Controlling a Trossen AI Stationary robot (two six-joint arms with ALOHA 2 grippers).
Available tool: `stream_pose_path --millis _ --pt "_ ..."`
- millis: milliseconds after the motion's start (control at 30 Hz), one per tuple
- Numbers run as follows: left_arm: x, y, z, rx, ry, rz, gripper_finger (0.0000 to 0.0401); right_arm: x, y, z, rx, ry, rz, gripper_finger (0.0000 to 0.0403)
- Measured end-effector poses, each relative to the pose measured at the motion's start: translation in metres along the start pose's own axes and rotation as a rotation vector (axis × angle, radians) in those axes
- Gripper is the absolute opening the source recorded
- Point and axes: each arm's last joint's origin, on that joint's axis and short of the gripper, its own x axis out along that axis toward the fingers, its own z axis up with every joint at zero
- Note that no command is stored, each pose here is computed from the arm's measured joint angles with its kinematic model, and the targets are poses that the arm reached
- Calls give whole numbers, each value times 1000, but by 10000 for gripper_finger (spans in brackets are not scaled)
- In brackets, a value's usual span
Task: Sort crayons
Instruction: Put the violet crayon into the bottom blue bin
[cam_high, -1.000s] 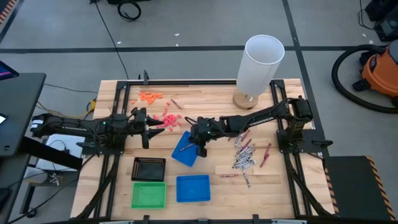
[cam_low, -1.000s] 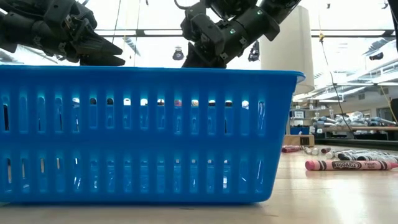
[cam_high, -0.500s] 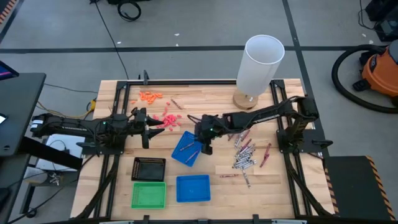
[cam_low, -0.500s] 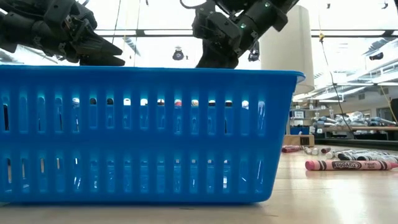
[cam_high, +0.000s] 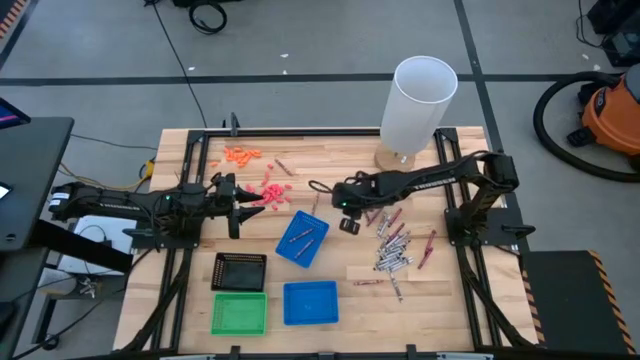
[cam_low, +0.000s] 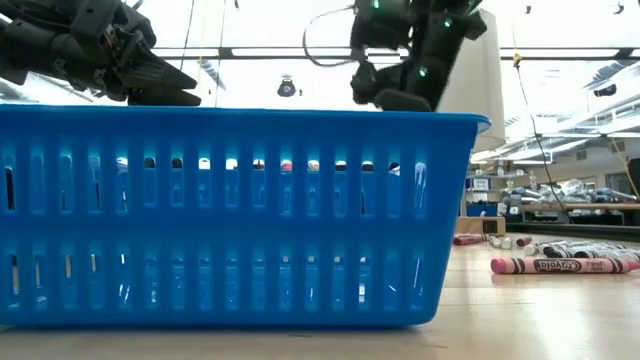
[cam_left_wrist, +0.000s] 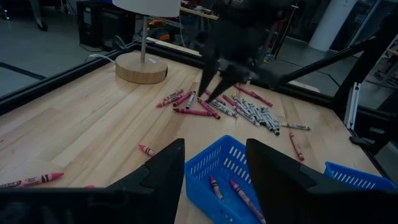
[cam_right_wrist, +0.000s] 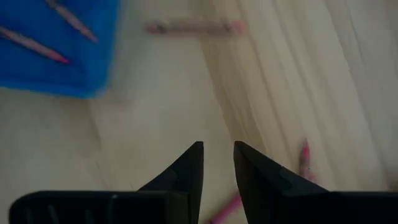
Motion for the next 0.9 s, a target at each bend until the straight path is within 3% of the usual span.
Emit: stream_pose_path --millis 433,900 --pt "0 0 0 -1 -3 -1 183 32 -6 -35 318 211 -75 98" --pt "1 0 0 0 3 1 183 48 -14 -54 395 247 -90 105"
